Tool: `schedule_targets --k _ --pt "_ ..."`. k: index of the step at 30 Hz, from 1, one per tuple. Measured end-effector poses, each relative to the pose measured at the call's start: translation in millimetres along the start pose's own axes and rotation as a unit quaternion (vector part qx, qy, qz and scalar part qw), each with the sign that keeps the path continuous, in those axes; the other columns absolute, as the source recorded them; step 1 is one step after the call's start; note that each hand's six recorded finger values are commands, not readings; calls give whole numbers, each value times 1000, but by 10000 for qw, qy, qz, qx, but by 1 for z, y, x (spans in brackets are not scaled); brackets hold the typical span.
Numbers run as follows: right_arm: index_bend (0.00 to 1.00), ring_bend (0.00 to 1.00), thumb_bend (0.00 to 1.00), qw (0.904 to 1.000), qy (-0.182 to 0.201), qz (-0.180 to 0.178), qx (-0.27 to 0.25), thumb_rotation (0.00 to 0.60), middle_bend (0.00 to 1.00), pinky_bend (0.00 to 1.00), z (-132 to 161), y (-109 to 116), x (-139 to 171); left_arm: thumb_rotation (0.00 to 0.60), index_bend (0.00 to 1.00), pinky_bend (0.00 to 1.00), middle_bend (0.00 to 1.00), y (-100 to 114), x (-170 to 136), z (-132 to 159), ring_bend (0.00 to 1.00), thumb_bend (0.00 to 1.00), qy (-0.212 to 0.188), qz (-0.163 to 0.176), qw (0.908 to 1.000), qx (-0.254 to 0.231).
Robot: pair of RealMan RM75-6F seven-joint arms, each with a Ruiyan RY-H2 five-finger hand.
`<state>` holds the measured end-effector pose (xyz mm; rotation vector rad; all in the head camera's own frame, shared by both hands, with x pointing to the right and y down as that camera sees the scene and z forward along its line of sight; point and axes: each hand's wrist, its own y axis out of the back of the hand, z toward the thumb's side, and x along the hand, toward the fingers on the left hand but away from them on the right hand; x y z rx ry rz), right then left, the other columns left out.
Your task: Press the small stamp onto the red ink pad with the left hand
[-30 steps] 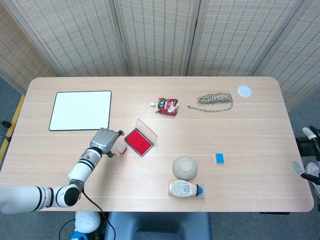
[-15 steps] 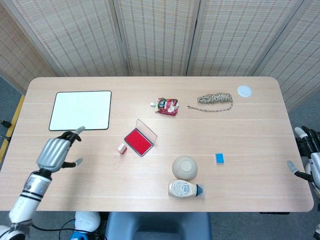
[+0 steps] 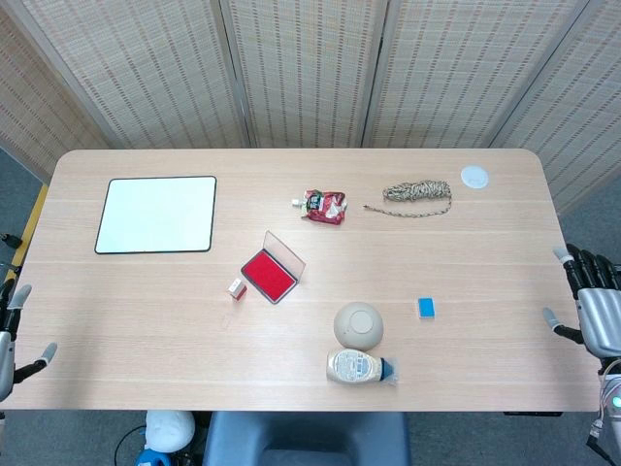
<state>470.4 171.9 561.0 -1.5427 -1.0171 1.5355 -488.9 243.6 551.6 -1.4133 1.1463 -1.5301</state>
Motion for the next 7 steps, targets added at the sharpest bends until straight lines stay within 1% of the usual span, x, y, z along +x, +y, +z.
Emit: schedule_targets --k 7 --pt "0 0 300 10000 2 17 0 600 0 0 -1 0 3 600 0 256 0 -1 -5 4 2 246 -83 -55 10000 14"
